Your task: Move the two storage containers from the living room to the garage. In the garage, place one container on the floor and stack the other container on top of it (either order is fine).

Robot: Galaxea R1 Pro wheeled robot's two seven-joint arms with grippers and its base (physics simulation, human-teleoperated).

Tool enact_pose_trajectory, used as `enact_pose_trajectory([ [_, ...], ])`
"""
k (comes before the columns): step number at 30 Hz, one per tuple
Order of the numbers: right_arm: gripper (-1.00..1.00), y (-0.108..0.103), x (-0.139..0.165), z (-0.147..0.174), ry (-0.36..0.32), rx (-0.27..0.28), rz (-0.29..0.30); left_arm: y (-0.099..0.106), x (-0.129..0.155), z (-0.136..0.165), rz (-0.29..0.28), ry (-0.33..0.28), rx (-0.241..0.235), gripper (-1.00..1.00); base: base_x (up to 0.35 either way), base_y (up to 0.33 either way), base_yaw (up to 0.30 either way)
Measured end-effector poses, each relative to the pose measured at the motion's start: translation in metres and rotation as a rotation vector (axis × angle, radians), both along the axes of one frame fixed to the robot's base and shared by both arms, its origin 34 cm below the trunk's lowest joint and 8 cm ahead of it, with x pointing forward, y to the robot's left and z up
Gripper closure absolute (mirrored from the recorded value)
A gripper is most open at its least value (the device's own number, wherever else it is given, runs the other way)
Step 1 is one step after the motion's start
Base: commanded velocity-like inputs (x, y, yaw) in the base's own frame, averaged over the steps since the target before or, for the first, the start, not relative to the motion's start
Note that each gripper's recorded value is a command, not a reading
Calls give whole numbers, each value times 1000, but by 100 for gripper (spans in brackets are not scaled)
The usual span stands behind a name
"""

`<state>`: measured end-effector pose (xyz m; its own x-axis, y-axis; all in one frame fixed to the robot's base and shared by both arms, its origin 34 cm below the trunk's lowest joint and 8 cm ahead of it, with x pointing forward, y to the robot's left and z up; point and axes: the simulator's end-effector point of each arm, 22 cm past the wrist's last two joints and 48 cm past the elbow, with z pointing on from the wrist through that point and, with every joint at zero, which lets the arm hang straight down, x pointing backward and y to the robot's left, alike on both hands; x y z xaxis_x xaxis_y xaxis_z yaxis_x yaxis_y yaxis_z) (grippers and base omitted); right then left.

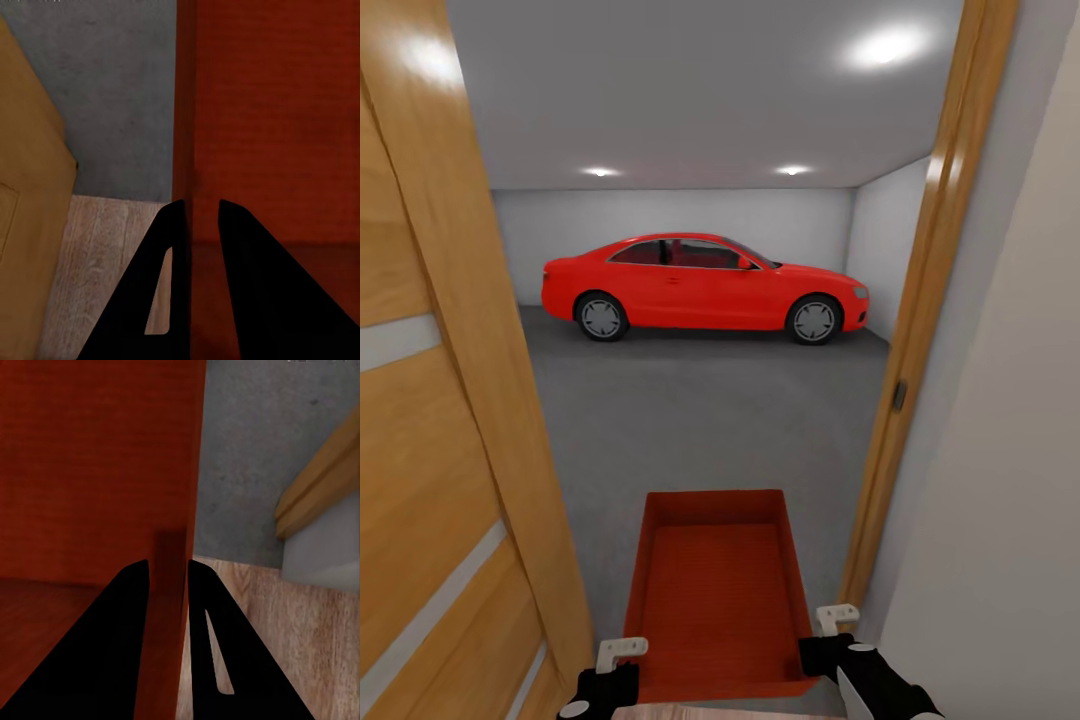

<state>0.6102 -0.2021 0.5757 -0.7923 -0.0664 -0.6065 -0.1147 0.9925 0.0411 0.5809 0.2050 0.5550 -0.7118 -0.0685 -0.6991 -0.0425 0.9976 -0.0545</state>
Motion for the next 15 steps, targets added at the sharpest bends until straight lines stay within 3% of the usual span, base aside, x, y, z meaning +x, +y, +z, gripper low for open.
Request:
enact_pose_trajectory([
  [15,100,-1,0,0,-2,1,1,-1,0,1,0,-1,2,100,277,2,0],
])
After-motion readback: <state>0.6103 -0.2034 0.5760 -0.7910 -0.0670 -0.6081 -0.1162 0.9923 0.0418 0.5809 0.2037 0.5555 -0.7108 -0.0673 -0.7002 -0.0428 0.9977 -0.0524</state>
